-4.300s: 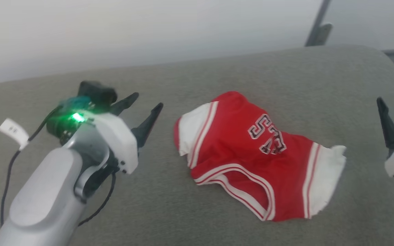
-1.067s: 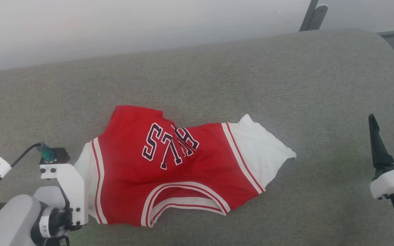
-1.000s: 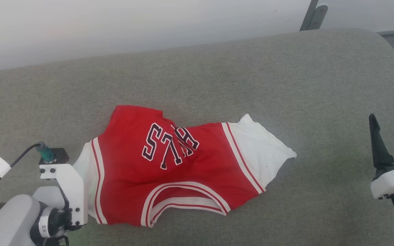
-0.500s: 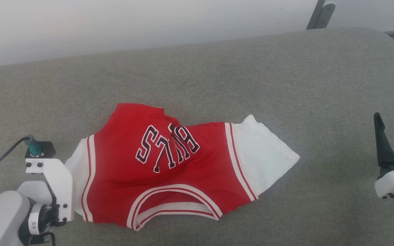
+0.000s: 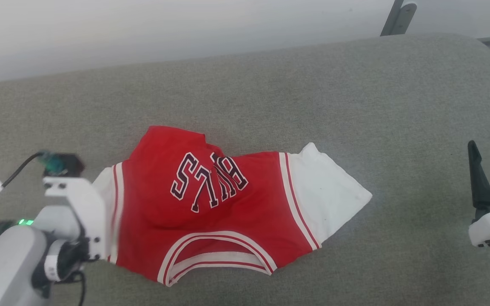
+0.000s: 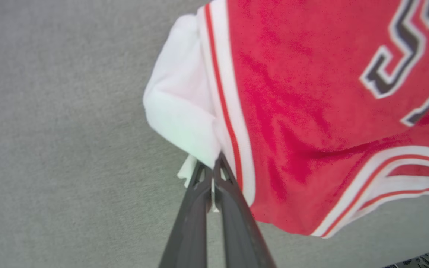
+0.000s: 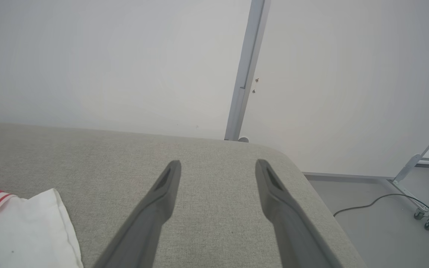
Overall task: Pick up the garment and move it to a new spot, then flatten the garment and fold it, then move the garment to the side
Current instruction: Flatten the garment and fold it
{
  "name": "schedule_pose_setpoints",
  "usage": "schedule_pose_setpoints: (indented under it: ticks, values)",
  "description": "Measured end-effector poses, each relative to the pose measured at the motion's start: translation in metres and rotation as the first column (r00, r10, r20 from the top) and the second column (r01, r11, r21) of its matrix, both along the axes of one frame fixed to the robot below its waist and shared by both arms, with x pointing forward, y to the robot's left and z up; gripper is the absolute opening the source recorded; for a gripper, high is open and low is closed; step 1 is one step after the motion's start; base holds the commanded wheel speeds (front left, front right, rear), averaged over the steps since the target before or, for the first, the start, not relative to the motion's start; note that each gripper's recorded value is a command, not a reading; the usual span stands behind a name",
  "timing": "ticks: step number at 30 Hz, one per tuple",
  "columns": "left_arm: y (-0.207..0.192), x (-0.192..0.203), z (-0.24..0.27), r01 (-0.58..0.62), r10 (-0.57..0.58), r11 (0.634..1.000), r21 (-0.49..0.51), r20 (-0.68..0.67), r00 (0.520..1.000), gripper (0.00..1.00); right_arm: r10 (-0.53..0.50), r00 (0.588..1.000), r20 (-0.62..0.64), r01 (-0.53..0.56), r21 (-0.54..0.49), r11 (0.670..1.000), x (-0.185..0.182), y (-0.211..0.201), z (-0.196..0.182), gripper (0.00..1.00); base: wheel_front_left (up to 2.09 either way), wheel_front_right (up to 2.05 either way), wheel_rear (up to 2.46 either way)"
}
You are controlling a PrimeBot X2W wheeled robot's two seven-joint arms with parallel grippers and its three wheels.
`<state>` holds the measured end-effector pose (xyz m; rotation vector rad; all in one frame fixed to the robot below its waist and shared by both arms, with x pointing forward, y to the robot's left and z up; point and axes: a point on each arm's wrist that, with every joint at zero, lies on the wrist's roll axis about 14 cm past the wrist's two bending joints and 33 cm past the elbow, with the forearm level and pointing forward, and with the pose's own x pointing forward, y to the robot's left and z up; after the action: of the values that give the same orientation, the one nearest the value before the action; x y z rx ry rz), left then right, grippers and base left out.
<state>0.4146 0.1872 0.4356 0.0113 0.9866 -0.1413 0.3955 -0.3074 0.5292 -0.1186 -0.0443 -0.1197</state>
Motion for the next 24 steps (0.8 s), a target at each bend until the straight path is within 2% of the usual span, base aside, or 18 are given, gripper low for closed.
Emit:
schedule_pose_setpoints:
  ticks: [5,11,19,20,21,23,24]
  values:
    - [-0.049,0.004,0.025,0.150,-0.144,0.986,-0.070,0.084,0.986,0.00,-0.006,1.000,0.002,0.006,0.001,1.000,-0.001,-0.001,0.001,1.00,0.00,0.00,0.00]
    - [-0.092,-0.011,0.016,0.288,-0.283,0.952,-0.104,0.064,0.957,0.00,-0.013,1.000,-0.005,0.013,0.008,1.000,-0.002,-0.002,-0.003,1.00,0.00,0.00,0.00]
    - [-0.105,-0.029,-0.027,0.337,-0.341,0.936,-0.099,-0.032,0.939,0.01,-0.028,0.999,-0.018,0.029,0.013,1.000,-0.004,-0.007,-0.009,1.00,0.00,0.00,0.00]
    - [-0.105,-0.030,-0.031,0.345,-0.349,0.934,-0.092,-0.034,0.936,0.33,-0.030,0.999,-0.018,0.030,0.014,0.999,-0.004,-0.007,-0.009,1.00,0.00,0.00,0.00]
    - [-0.105,-0.030,-0.035,0.343,-0.347,0.935,-0.096,-0.033,0.937,0.49,-0.032,0.999,-0.018,0.032,0.015,0.999,-0.004,-0.008,-0.009,1.00,0.00,0.00,0.00]
    - [-0.107,-0.031,-0.040,0.341,-0.347,0.934,-0.105,-0.036,0.937,0.89,-0.033,0.999,-0.011,0.033,0.016,0.999,-0.004,-0.008,-0.008,1.00,0.00,0.00,0.00]
    - [-0.107,-0.031,-0.041,0.343,-0.348,0.933,-0.105,-0.036,0.937,1.00,-0.034,0.999,-0.009,0.034,0.017,0.999,-0.004,-0.008,-0.008,1.00,0.00,0.00,0.00]
